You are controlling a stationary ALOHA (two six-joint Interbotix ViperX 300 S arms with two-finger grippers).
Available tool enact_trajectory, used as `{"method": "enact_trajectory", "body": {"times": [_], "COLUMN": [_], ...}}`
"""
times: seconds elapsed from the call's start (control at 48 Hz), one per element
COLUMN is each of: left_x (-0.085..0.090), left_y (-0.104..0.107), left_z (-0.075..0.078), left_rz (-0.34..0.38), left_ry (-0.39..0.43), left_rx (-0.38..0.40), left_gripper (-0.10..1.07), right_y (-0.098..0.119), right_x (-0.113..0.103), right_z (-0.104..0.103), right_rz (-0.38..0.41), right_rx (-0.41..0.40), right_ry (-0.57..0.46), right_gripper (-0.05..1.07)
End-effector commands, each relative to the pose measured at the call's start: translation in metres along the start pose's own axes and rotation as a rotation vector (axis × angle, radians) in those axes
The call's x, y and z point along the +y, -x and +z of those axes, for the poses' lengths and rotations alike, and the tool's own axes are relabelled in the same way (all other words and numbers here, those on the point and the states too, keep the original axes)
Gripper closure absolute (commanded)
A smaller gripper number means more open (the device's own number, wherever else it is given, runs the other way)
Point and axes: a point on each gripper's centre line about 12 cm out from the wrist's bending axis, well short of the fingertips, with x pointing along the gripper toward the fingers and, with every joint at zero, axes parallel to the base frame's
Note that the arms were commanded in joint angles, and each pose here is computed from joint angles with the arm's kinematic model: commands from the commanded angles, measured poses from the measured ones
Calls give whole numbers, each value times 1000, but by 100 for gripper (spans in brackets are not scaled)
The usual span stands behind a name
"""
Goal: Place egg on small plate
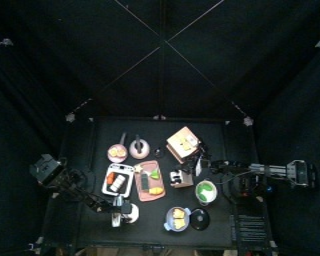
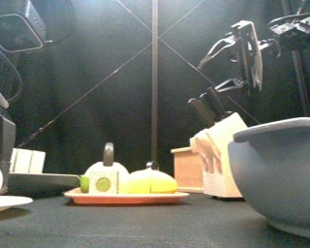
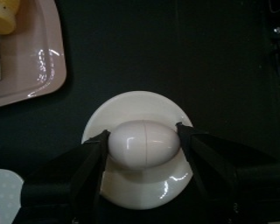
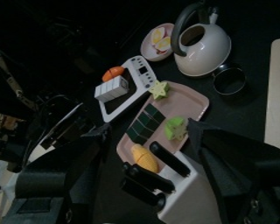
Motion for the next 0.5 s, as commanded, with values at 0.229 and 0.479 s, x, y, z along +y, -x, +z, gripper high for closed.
{"method": "enact_trajectory", "body": {"times": [0.229, 0.479], "left_x": [-5, -4], "left_y": [8, 21], "left_z": [13, 24], "left_rz": [-27, -40], "left_ry": [16, 30], "left_rx": [-40, -91], "left_gripper": [-3, -3], "right_y": [1, 1], "right_x": [3, 3], "right_z": [5, 5], "right_rz": [10, 11], "right_rx": [-15, -14], "right_ry": [-1, -1], "right_gripper": [4, 4]}}
